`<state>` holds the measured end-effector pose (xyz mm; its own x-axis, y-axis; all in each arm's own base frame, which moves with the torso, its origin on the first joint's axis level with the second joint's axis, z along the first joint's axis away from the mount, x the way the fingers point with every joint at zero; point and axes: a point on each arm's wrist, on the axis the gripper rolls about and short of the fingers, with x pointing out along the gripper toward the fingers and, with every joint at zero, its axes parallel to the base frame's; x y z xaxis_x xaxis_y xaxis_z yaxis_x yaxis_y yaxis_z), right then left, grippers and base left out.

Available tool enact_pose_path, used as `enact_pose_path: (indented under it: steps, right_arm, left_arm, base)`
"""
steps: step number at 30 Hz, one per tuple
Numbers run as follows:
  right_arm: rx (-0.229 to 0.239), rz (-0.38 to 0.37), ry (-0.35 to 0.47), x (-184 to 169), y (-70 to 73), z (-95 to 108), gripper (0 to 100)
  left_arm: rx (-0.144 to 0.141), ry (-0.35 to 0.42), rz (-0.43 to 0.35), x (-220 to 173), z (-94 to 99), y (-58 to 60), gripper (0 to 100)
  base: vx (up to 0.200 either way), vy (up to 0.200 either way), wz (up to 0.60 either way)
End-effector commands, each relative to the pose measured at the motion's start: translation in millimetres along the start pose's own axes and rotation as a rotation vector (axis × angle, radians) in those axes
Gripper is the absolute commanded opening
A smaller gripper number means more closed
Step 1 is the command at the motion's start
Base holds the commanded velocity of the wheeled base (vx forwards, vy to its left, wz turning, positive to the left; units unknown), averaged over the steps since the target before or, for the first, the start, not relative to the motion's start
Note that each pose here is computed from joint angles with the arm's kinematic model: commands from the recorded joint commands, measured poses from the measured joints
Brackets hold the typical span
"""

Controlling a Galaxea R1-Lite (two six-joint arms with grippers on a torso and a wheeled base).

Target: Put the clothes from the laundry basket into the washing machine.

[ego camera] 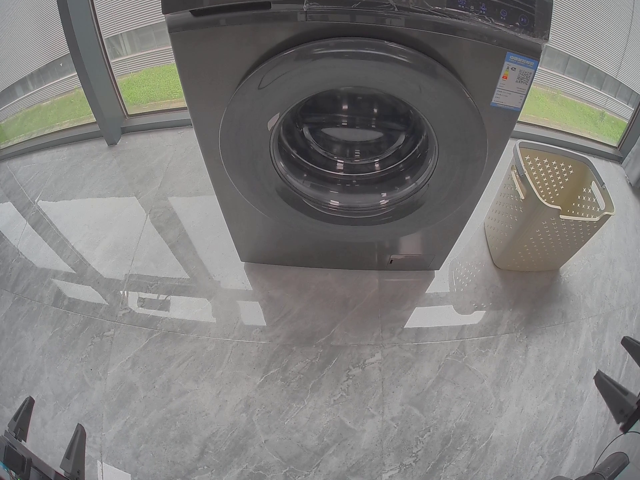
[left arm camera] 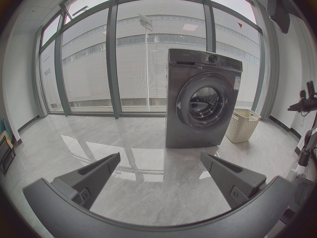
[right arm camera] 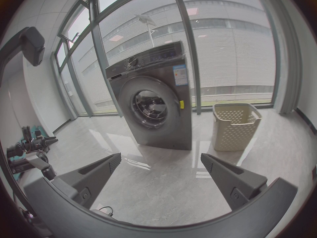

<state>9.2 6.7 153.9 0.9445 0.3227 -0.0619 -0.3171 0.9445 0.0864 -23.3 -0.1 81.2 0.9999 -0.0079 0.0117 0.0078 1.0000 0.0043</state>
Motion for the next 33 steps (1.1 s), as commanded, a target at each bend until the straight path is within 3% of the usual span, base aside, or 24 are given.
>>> enact_pose_path:
  steps: [1,3,4,9,17,23,33]
  right_arm:
    - [0.116,0.283,0.201,101.2,-0.5,26.0,100]
    - [0.197,0.321,0.179,125.7,8.5,33.1,100]
    - [0.21,0.311,0.175,134.3,10.1,34.8,100]
    - [0.203,0.294,0.154,173.4,20.1,46.6,100]
    - [0.197,0.381,0.189,208.3,44.9,50.6,100]
    - [0.203,0.324,0.156,231.7,48.2,60.5,100]
    - [0.2,0.333,0.067,241.4,50.1,76.8,100]
  left_arm:
    - [0.002,0.013,-0.008,0.7,-5.3,-0.2,100]
    - [0.002,0.013,-0.004,0.7,-5.3,-0.1,100]
    - [0.0,0.013,-0.004,0.9,-5.1,-0.1,100]
    - [0.003,0.013,-0.006,0.7,-5.3,-0.1,100]
    - [0.002,0.013,-0.003,0.7,-5.3,-0.1,100]
    - [0.002,0.013,-0.003,0.7,-5.3,-0.1,100]
    - [0.002,0.015,-0.003,0.9,-5.3,-0.1,100]
  base:
    - [0.0,-0.2,0.0]
    - [0.2,-0.2,0.0]
    - [0.2,-0.2,0.0]
    - [0.12,0.0,0.0]
    - [0.0,0.0,0.0]
    - [0.133,0.0,0.0]
    - [0.2,0.0,0.0]
